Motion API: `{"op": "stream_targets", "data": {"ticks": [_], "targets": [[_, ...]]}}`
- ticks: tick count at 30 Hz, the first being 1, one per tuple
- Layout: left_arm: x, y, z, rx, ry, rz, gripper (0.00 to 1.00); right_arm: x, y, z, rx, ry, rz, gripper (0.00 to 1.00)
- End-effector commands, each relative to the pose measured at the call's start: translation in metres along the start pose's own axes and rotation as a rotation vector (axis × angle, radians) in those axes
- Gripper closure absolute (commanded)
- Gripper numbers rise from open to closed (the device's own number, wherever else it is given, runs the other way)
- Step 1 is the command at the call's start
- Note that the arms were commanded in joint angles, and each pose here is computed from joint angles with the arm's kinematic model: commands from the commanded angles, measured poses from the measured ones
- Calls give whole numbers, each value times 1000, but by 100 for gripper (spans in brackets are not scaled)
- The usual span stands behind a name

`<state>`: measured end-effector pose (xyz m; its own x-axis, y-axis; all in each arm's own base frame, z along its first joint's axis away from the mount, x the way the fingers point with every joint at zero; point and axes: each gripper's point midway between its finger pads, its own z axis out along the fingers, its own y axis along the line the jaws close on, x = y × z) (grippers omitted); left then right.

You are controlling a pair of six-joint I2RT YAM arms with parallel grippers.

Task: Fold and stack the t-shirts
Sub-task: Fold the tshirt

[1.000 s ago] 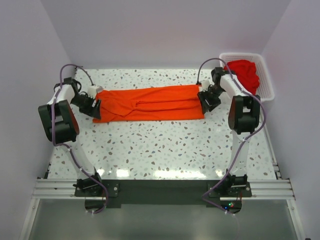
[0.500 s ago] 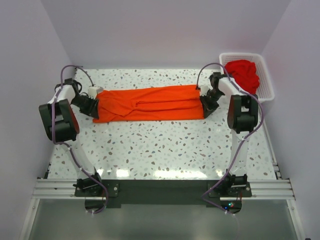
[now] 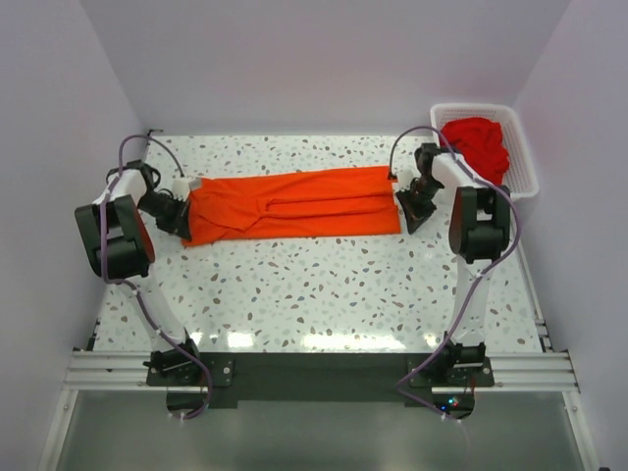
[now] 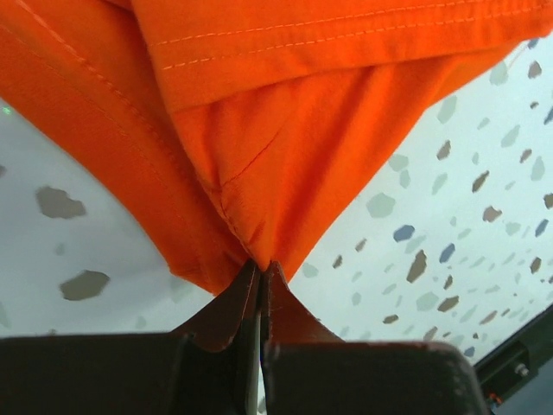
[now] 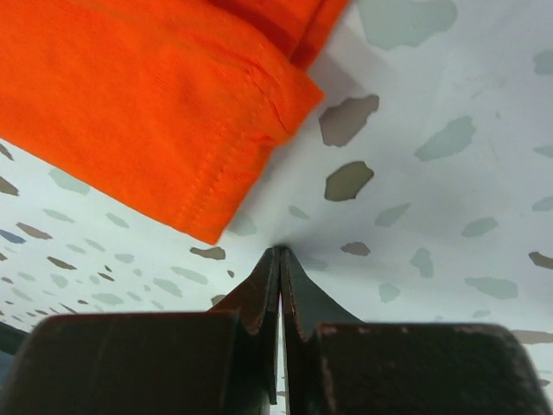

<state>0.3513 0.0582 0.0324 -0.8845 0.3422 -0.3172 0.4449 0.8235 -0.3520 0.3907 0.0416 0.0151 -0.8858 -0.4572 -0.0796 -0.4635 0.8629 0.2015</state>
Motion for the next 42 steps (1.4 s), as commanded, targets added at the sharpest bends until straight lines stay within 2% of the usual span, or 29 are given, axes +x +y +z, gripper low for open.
{"op": "stream_targets", "data": {"ticks": [1,6,8,9,12,14,20,28,31,32,33,42], "targets": [[13,-17,-19,-5,11,-5,100,10,-22,-18,100,-1,-38,100],[23,-24,-13,6,21,-12,100,3,-6,-30,13,-66,-30,100],[20,-22,-13,4,8,-13,100,-1,9,-32,-66,-88,5,79],[19,-22,-13,2,6,-14,100,-4,13,-33,-80,-103,19,57],[17,-19,-13,-2,6,-10,100,-13,21,-32,-117,-154,55,39],[15,-17,-13,-8,6,-6,100,-20,19,-25,-121,-167,73,39],[10,-12,-13,-10,6,-14,100,-36,19,-8,-160,-165,114,44],[5,-8,-12,-6,1,-29,100,-28,29,10,-181,-85,110,63],[8,-9,-10,-3,7,-33,100,-16,26,9,-161,-39,104,82],[9,-9,-9,-3,9,-32,100,-11,22,9,-138,-21,91,94],[10,-10,-9,-3,12,-27,100,-8,19,7,-119,-10,84,100],[35,-23,-19,-23,75,4,100,26,-7,-23,67,87,-7,100]]}}
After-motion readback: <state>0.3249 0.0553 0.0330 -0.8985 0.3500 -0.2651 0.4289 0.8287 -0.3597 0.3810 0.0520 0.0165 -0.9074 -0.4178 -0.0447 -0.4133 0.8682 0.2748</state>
